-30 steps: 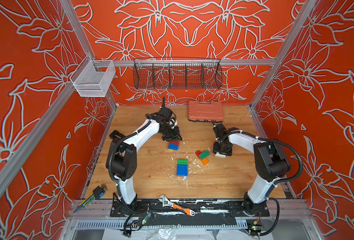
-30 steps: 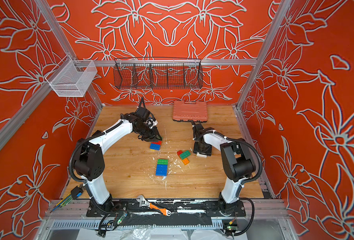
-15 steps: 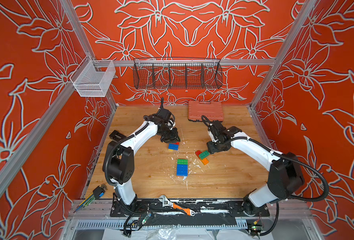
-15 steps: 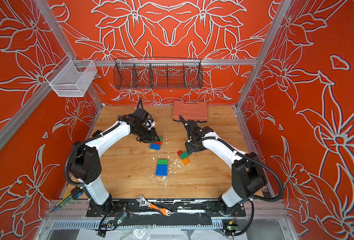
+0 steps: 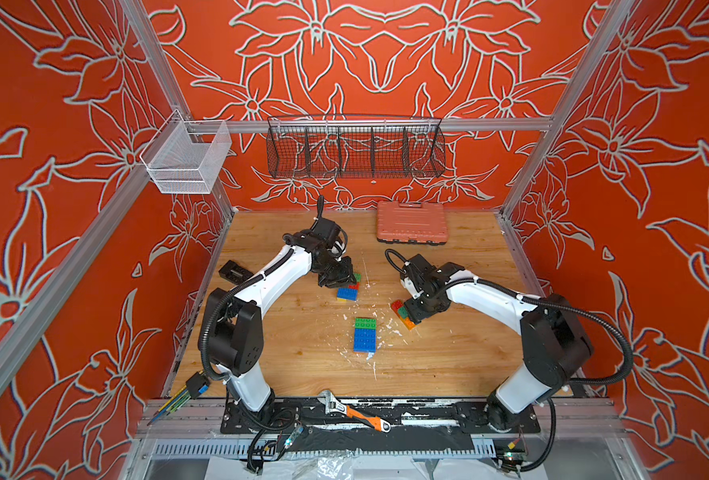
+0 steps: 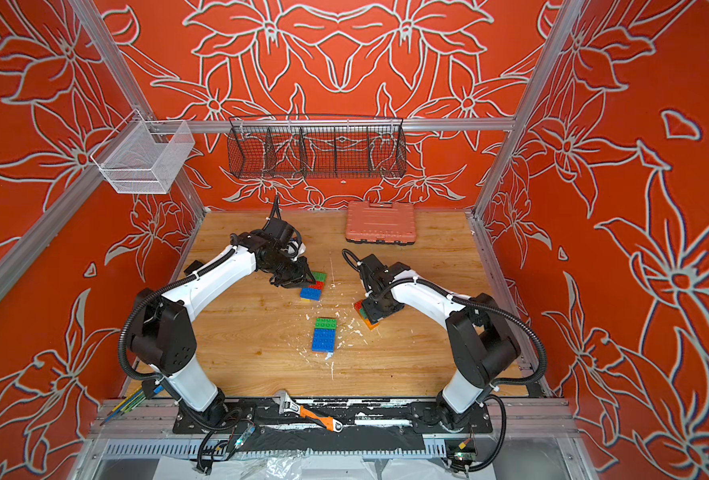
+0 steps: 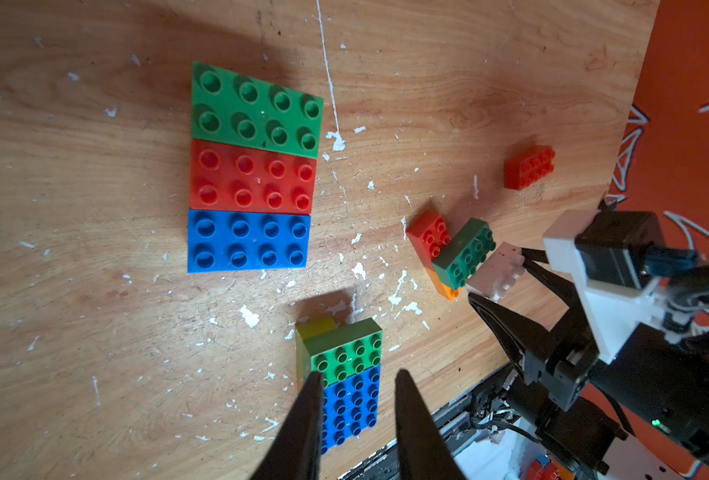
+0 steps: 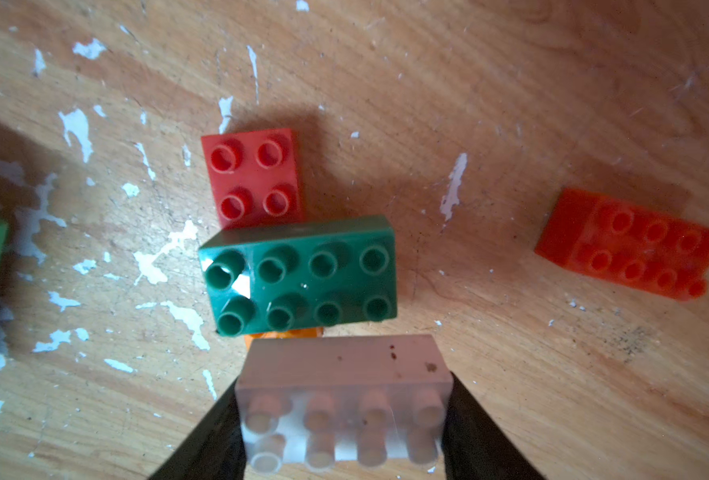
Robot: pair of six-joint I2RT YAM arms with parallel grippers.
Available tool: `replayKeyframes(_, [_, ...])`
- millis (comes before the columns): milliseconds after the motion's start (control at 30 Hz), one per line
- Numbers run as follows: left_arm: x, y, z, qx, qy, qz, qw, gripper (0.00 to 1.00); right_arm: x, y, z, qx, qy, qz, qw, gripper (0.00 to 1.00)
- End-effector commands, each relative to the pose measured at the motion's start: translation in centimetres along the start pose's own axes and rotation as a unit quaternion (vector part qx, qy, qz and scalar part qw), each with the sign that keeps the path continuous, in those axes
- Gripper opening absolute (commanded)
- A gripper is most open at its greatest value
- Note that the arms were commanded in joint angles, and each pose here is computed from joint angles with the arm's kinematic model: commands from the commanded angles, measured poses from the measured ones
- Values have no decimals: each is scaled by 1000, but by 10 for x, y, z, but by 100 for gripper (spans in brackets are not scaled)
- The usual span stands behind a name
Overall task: Assemble a rectangle with lego
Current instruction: Assemble the lego brick with the lego brick.
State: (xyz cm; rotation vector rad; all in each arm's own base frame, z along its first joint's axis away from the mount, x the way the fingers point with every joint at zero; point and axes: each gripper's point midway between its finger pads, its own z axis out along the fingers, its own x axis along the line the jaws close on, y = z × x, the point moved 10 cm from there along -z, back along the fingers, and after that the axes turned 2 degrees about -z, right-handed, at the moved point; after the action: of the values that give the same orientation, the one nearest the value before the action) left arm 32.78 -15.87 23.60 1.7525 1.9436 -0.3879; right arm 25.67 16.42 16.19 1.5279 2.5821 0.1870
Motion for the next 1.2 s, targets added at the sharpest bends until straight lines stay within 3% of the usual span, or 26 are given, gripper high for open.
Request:
replayKeyframes(0, [0, -2, -8, -7, 5, -4, 1000, 29, 6, -2, 8, 11, 10, -20, 1000, 38])
replayKeyframes(700, [3, -5, -4, 1, 8, -5, 1000, 29, 14, 8, 24, 36, 7, -20, 999, 38])
replayKeyframes(1167, [7, -9, -3, 0, 9, -6, 1000, 29, 22, -2, 52, 85, -45, -33, 995, 32])
